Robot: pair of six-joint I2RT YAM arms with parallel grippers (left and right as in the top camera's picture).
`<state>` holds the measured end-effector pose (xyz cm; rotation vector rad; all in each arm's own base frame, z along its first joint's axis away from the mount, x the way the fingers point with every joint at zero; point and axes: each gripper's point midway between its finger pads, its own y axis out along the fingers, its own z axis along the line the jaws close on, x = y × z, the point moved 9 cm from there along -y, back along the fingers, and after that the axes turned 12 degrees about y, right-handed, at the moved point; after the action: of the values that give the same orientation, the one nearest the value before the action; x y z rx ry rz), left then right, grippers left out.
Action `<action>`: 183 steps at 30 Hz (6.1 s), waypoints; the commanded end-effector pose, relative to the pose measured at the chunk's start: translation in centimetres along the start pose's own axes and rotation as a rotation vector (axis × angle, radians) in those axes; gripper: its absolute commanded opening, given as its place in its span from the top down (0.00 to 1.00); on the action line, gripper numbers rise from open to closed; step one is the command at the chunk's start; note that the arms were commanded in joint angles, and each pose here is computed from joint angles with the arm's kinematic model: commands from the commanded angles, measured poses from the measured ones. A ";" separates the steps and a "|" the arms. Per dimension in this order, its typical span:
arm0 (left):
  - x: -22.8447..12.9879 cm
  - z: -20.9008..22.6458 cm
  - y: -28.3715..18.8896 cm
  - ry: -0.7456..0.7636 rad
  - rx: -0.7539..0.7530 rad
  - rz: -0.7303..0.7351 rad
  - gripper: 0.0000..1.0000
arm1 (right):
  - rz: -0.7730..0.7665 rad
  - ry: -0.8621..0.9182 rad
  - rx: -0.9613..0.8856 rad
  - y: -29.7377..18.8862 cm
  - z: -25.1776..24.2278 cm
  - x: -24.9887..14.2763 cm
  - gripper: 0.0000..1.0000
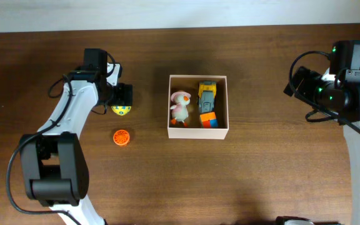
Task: Pack container
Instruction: 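Grasp the yellow lettered ball with the left gripper, then lower the ball into the box with the left gripper and release, then grasp the orange round toy with the left gripper, then carry the orange toy into the box and release it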
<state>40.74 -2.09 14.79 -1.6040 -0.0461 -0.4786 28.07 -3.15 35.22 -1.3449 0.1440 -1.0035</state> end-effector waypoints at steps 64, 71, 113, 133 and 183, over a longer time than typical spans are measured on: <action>4.2 -20.2 -7.6 0.376 -0.195 0.103 0.01 | -0.008 0.005 -0.008 -0.1 -0.1 0.2 0.01; 5.7 -16.4 -12.3 0.319 -0.135 0.080 0.01 | -0.008 0.005 -0.008 -0.1 -0.1 0.2 0.01; -7.8 -3.7 3.2 -0.186 -0.014 0.543 0.22 | -0.008 0.005 -0.008 -0.1 -0.1 0.2 0.01; -8.1 -3.8 4.0 -0.179 -0.010 0.519 0.50 | -0.008 0.005 -0.008 -0.1 -0.1 0.2 0.01; 7.9 -17.8 -21.5 0.174 0.006 -0.176 0.01 | -0.008 0.005 -0.008 -0.1 -0.1 0.2 0.01</action>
<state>38.24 -22.70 30.01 -1.6040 0.1622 -0.6442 28.06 -3.15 35.16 -1.3467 0.1474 -1.0006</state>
